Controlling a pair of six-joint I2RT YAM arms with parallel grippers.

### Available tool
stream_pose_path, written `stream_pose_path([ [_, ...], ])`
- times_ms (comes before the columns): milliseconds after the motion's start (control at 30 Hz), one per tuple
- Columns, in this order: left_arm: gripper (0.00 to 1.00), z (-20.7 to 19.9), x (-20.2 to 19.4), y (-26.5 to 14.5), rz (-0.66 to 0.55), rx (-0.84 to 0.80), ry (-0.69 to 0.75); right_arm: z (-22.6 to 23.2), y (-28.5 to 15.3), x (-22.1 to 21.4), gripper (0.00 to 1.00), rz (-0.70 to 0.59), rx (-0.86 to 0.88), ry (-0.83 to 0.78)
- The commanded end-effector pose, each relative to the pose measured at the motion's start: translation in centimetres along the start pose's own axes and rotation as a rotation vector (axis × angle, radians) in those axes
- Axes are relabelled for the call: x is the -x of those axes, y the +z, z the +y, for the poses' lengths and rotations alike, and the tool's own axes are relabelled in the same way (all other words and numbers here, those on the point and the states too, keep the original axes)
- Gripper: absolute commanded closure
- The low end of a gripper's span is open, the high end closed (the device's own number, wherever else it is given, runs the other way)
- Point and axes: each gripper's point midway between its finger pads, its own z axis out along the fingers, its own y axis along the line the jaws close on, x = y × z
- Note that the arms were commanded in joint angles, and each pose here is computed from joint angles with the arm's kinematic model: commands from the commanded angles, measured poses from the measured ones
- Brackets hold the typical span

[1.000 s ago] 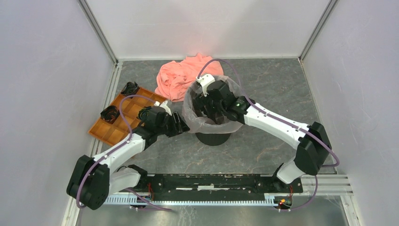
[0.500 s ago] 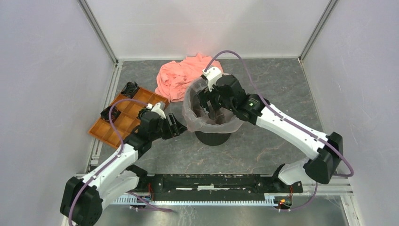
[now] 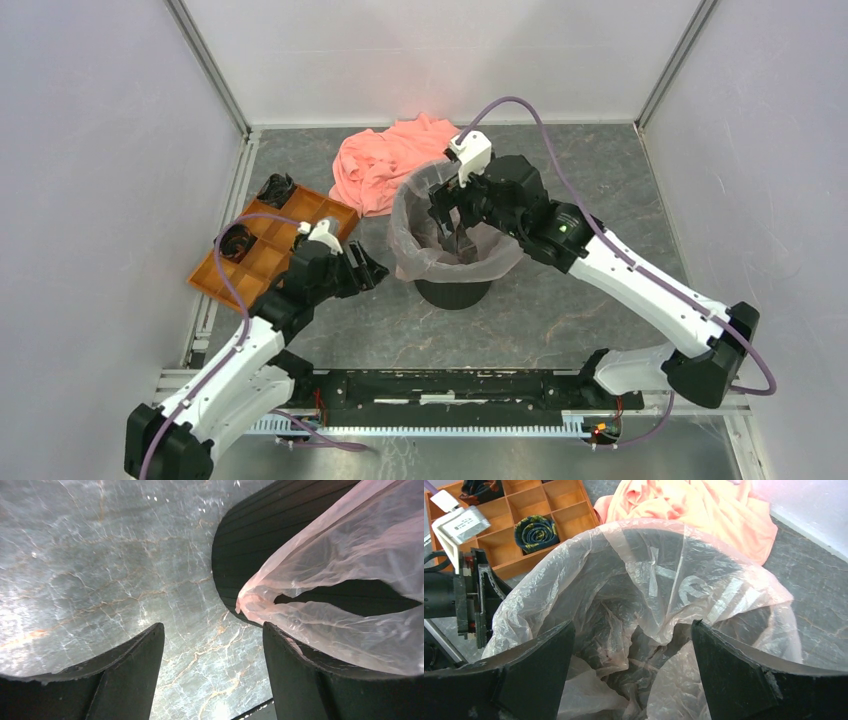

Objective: Put the trash bags into the trash bin

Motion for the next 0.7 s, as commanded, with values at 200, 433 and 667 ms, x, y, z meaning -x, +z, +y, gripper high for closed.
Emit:
stream_pose_path([
  [200,0.19,-1.9,7.7,-2.1,-0.117,0.129,0.1,-3.6,-9.9,4.8,0.02,-0.306,-0.128,0.038],
  [433,0.13,-1.8,8.9,-0.8,-0.102,0.065,0.03,-4.8,-14.5,3.3,0.02,-0.402,-0.148,0.052],
  [667,0.1,-0.9,7.0,1.7,-0.035,0.02,-0.109,-5.3,-15.8,1.0,0.02,-0.414,-0.162,0.044],
])
